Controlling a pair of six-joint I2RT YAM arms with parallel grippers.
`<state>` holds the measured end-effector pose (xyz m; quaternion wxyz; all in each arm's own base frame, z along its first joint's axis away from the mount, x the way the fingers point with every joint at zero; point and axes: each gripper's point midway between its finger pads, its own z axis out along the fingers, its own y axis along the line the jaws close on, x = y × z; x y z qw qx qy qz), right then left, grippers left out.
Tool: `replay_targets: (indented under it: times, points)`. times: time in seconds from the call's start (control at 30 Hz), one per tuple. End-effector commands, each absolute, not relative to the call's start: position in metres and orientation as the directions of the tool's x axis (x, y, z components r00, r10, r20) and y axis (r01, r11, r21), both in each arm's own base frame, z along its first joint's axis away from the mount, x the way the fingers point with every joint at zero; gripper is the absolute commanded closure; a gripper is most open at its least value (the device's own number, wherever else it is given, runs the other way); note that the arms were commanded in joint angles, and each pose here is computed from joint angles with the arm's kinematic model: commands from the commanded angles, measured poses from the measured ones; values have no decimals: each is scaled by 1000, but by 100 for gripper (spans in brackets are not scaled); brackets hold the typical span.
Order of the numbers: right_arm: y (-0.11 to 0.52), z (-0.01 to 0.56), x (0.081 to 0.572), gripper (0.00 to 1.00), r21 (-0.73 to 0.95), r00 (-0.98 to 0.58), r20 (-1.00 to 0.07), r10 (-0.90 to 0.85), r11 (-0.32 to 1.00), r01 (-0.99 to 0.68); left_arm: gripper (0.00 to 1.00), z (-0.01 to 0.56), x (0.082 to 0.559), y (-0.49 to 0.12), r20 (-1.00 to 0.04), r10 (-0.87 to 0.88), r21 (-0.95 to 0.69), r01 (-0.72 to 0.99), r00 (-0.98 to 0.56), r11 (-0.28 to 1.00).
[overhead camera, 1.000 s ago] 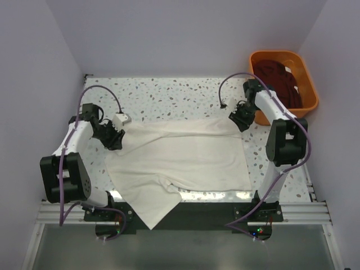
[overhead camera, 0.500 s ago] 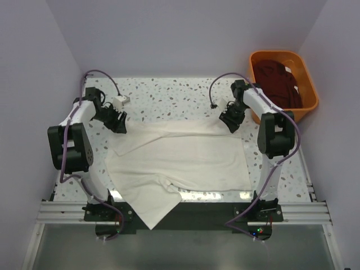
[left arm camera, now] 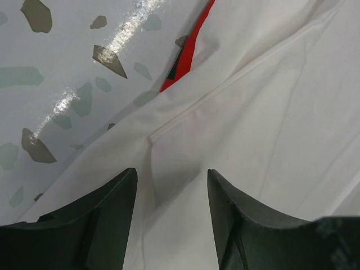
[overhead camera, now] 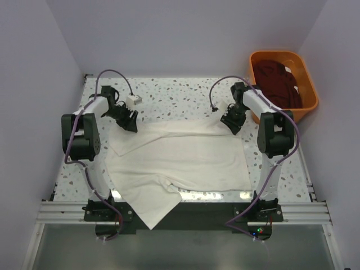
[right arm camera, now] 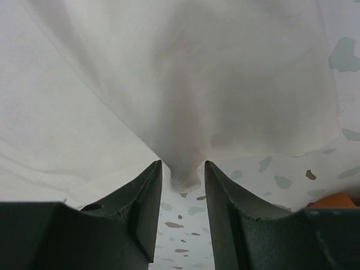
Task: Fold and stack the t-shirts
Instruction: Fold the tshirt
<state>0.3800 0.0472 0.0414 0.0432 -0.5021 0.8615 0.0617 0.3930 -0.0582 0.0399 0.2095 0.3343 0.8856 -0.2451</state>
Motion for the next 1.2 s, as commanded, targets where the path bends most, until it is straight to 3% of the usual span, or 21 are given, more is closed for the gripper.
replay_targets:
  times: [0.0, 0.13, 0.2, 0.23, 0.33, 0.37, 0.47, 0.7, 1.07, 1.17]
  points:
    - [45, 36, 379, 60, 61, -463, -109, -880, 459, -887, 44, 49, 407, -70, -582, 483, -279, 719, -654, 637]
    - [46, 39, 381, 66, 56, -446, -105, -889, 443, -895, 70, 61, 401, -72, -594, 492, -282, 737, -637, 614]
    - [47, 42, 383, 74, 50, -439, -109, -892, 436, -899, 79, 65, 395, -73, -599, 504, -276, 751, -623, 600]
    - [47, 42, 382, 76, 54, -436, -106, -893, 433, -900, 89, 72, 392, -74, -606, 507, -272, 758, -613, 592]
    - [48, 50, 385, 87, 43, -423, -109, -899, 421, -906, 100, 83, 379, -76, -617, 519, -269, 778, -592, 568]
    - [47, 53, 385, 92, 39, -417, -112, -902, 415, -909, 100, 84, 374, -76, -619, 526, -267, 787, -582, 556]
    - [44, 61, 383, 94, 19, -397, -112, -911, 398, -917, 100, 96, 359, -79, -629, 544, -261, 810, -556, 526]
    - [40, 67, 377, 93, -14, -360, -92, -928, 363, -932, 100, 110, 315, -85, -619, 583, -269, 840, -526, 472]
    - [35, 50, 367, 90, -14, -344, -56, -937, 345, -938, 100, 73, 245, -124, -539, 606, -399, 811, -586, 429]
    - [33, 48, 365, 89, -14, -341, -47, -939, 342, -939, 88, 67, 231, -134, -525, 606, -432, 800, -598, 416]
